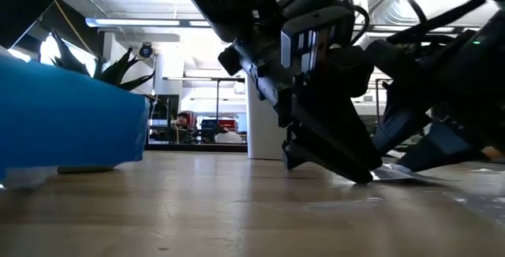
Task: Place trash/remove bag and relplace
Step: Put the white paper into the trash bin
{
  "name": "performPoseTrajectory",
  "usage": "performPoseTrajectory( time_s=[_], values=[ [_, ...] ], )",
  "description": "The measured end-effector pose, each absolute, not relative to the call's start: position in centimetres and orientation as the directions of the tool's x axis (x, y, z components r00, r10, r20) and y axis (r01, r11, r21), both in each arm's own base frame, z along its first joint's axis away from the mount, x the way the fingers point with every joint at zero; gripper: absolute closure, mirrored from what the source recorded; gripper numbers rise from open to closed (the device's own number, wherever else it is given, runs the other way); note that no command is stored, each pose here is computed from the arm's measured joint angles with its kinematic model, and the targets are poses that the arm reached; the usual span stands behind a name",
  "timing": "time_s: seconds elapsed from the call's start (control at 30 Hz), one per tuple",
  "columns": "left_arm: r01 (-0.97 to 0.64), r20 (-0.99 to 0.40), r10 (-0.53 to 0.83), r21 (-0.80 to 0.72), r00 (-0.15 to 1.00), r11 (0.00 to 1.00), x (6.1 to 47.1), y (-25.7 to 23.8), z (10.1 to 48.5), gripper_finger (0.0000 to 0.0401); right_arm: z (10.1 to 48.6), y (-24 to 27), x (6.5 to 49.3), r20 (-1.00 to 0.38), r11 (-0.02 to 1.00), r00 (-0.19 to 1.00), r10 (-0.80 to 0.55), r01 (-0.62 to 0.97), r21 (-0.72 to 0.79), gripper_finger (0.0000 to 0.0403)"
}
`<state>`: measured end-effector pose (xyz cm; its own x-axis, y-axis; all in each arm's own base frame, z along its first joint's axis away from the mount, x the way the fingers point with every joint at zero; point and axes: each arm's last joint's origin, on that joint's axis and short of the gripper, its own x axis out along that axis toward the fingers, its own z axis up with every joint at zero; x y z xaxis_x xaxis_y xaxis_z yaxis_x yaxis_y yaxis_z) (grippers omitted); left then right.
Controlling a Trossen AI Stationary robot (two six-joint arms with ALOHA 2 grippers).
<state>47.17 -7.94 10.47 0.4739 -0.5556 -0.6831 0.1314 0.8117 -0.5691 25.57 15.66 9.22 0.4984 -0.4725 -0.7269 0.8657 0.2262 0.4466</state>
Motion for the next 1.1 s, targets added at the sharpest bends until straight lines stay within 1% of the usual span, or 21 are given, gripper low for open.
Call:
performPoseTrajectory(
  time_s=[0.1, 0.17, 0.27, 0.3, 0.47, 0.6, 0.7, 0.83, 0.93, 1.1],
  values=[
    [0.126, -0.683, -0.547, -0.565, 0.484, 0.816, 47.2, -8.0, 10.4, 0.0302, 9.3, 15.5, 26.1, -0.733, 0.255, 0.512, -0.449, 0.859, 0.444, 0.0276],
    [0.136, -0.671, -0.538, -0.555, 0.51, 0.821, 47.5, -8.0, 10.5, 0.0302, 9.3, 15.4, 26.4, -0.731, 0.26, 0.517, -0.446, 0.856, 0.447, 0.0313],
    [0.138, -0.669, -0.539, -0.555, 0.513, 0.82, 47.5, -8.0, 10.5, 0.0302, 9.2, 15.3, 26.4, -0.73, 0.263, 0.516, -0.448, 0.857, 0.444, 0.0381],
    [0.138, -0.669, -0.539, -0.555, 0.512, 0.82, 47.5, -8.0, 10.5, 0.0302, 9.2, 15.3, 26.4, -0.73, 0.263, 0.516, -0.448, 0.857, 0.444, 0.0391],
    [0.13, -0.672, -0.546, -0.565, 0.501, 0.815, 47.4, -8.0, 10.7, 0.0302, 9.3, 15.5, 26.5, -0.73, 0.257, 0.52, -0.443, 0.854, 0.453, 0.0401],
    [0.108, -0.693, -0.558, -0.579, 0.456, 0.808, 46.7, -7.9, 11.7, 0.0302, 10.0, 15.9, 26.6, -0.726, 0.251, 0.541, -0.426, 0.841, 0.48, 0.0402],
    [0.13, -0.683, -0.558, -0.572, 0.471, 0.81, 46.3, -7.4, 14.1, 0.0302, 11.1, 16.4, 26.6, -0.695, 0.256, 0.578, -0.428, 0.815, 0.52, 0.0403],
    [0.177, -0.696, -0.543, -0.529, 0.469, 0.83, 44.9, -6.6, 18.1, 0.0302, 13.4, 16.7, 26.9, -0.627, 0.302, 0.637, -0.449, 0.769, 0.564, 0.0403],
    [0.184, -0.747, -0.496, -0.466, 0.443, 0.866, 43.3, -6.1, 20.4, 0.0302, 15.8, 16.8, 27.3, -0.578, 0.35, 0.683, -0.447, 0.728, 0.589, 0.0403],
    [0.198, -0.803, -0.391, -0.338, 0.45, 0.92, 40.2, -5.3, 25.1, 0.0302, 20.6, 16.9, 27.9, -0.499, 0.444, 0.749, -0.436, 0.662, 0.604, 0.0403]
  ],
)
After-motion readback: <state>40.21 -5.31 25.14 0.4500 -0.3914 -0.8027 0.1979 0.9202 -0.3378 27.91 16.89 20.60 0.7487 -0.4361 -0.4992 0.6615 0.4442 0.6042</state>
